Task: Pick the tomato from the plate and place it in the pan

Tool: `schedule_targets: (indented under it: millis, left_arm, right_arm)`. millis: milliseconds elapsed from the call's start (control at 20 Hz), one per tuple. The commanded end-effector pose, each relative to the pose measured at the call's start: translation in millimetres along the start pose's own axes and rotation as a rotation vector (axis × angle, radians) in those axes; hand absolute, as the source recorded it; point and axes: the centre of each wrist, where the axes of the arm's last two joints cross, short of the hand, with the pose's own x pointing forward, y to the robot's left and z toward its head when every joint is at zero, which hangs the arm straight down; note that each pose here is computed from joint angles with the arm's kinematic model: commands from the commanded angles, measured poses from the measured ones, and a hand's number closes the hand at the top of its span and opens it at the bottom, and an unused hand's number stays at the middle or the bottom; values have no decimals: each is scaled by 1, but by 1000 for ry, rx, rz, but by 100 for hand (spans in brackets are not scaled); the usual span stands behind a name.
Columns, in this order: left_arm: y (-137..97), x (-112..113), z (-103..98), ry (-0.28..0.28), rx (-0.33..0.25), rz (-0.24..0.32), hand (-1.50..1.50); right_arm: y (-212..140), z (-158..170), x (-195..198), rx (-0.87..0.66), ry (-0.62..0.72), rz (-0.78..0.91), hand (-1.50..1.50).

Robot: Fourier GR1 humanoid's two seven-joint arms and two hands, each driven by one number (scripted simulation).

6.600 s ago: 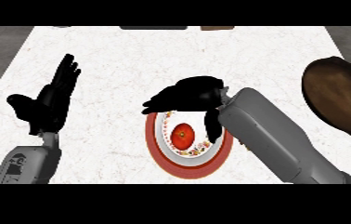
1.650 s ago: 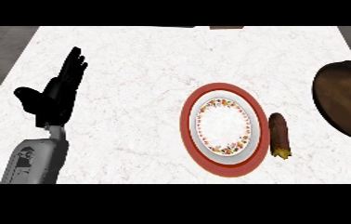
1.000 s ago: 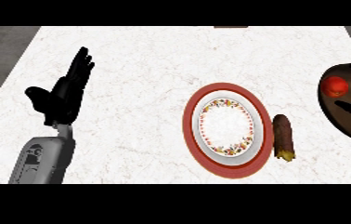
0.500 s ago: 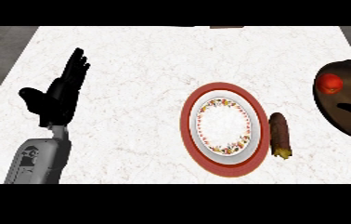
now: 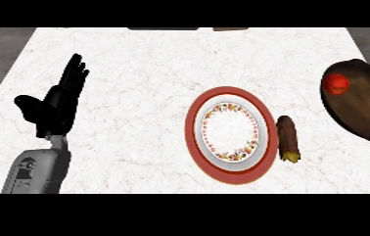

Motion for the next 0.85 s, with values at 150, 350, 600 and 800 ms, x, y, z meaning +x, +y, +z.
schedule_targets:
  millis: [150, 350, 600, 800]
  left_arm:
    - [11, 5, 2, 19, 29, -4, 0]
    - [10, -3, 7, 22, 39, 1, 0]
    - [14, -13, 13, 40, 28, -8, 0]
    - [9, -2, 5, 15, 29, -28, 0]
  right_arm:
    - [-69, 46, 16, 105, -116, -141, -150]
    - [-89, 70, 19, 102, -109, -132, -150]
    - [-96, 88, 15, 105, -60, -132, -150]
    - [-97, 88, 18, 115, -66, -54, -150]
